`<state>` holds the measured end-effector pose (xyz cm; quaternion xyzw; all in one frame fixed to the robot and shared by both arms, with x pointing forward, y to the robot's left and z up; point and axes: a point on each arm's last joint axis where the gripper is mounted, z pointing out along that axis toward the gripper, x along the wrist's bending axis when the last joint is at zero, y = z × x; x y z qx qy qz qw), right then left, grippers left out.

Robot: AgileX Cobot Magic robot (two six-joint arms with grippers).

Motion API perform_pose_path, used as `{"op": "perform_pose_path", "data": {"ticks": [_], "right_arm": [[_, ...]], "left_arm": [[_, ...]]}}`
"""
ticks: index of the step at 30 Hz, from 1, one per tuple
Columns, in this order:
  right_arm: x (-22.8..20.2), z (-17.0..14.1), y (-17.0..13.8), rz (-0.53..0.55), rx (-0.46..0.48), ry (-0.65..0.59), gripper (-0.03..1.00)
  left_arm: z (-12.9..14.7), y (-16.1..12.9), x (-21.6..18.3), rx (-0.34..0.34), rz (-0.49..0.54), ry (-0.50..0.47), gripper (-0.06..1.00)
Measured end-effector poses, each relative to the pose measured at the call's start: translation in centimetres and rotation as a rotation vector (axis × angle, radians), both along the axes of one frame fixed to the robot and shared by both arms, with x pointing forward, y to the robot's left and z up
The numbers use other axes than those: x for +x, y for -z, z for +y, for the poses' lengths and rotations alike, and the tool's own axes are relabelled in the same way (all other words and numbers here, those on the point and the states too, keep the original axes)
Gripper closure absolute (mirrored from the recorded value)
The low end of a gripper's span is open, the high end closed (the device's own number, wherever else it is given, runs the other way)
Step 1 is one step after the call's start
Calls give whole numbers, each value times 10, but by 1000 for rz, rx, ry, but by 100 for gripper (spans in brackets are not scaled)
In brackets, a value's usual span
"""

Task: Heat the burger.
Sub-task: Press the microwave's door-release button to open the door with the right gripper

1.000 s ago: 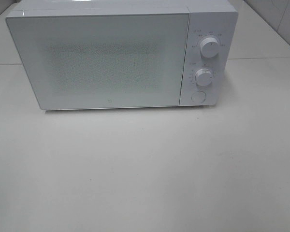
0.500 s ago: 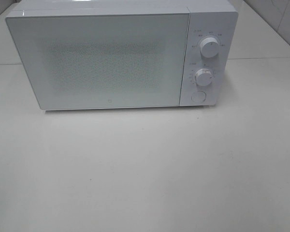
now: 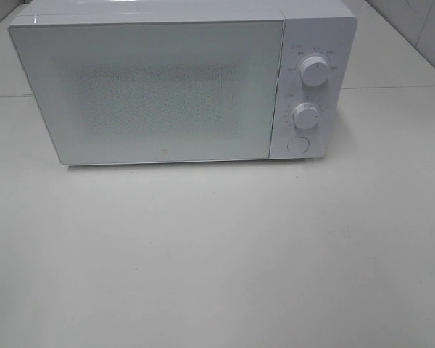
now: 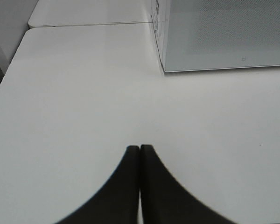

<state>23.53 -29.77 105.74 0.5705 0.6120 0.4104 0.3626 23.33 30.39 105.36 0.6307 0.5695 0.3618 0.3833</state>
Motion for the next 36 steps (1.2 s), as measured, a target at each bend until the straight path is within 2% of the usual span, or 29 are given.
{"op": "perform_pose_path", "data": {"ticks": [30,32,34,36], "right_arm": [[0,0,0,-2,-3,-1,30],[0,0,-2,-12,-4,-2,30],[3,0,-12,-85,-4,-4,30],[6,0,-15,-93,-7,-6,30]], "left_arm": [[0,0,0,0,0,0,94],[0,0,0,0,0,0,94],[0,0,0,0,0,0,94],[0,0,0,0,0,0,94]]}}
